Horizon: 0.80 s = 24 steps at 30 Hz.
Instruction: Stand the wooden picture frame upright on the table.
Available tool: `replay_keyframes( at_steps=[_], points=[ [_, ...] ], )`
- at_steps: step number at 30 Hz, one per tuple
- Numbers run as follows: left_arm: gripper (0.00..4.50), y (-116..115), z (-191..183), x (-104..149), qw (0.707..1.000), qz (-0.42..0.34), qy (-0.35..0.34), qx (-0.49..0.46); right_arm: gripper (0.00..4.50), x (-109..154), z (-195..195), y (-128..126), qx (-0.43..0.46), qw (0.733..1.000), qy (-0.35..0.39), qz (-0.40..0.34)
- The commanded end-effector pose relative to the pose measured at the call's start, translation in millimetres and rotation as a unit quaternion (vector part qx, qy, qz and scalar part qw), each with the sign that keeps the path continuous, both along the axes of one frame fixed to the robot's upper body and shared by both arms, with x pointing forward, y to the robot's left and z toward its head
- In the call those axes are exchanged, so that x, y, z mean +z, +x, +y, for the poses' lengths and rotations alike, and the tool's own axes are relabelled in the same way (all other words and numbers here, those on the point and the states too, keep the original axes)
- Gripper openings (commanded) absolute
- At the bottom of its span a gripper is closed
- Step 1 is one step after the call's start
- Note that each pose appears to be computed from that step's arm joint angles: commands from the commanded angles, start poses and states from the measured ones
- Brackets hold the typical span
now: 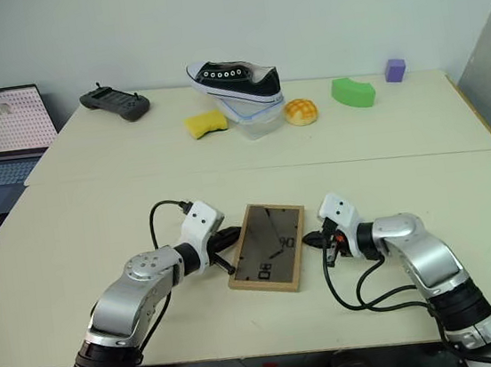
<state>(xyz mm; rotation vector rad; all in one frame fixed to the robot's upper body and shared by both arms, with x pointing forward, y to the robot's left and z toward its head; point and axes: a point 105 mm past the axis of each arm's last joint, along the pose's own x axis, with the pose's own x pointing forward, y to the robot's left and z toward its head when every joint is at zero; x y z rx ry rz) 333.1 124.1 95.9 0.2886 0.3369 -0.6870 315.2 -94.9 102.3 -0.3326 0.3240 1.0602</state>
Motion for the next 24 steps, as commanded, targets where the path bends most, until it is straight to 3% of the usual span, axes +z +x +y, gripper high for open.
replay_keyframes(
  at_steps=[1,2,3,6,10,14,21,24],
  points=[
    [0.03,-10.2,21.8,27.0,0.999,0.004,-0.044,-0.017,0.0,18.1,-21.1,11.8,-0.039,0.998,-0.002,-0.042],
    [0.03,-14.8,27.3,35.1,0.996,0.027,-0.083,-0.024,0.0,19.0,-22.4,9.6,-0.039,0.998,0.001,-0.04],
    [0.41,-20.5,30.9,41.2,0.991,0.052,-0.115,-0.036,0.0,18.8,-22.6,6.5,-0.036,0.999,0.003,-0.037],
    [0.94,-36.9,38.6,50.6,0.967,0.149,-0.195,-0.066,0.0,14.1,-19.5,-2.0,-0.024,0.999,0.005,-0.028],
    [1.73,-58.5,47.3,58.8,0.887,0.332,-0.306,-0.098,0.0,7.2,-13.3,-2.0,-0.02,0.999,0.007,-0.025],
    [2.6,-62.2,50.4,48.7,0.853,0.415,-0.303,-0.089,0.0,7.0,-7.4,-0.9,-0.015,1.0,0.01,-0.024],
    [4.09,-55.5,45.2,16.5,0.839,0.459,-0.282,-0.081,0.0,-4.6,4.0,-15.3,0.017,1.0,-0.004,-0.005],
    [4.46,-51.8,41.5,4.9,0.841,0.458,-0.277,-0.084,0.0,-4.9,14.8,-15.2,0.021,1.0,0.003,-0.008]
  ],
)
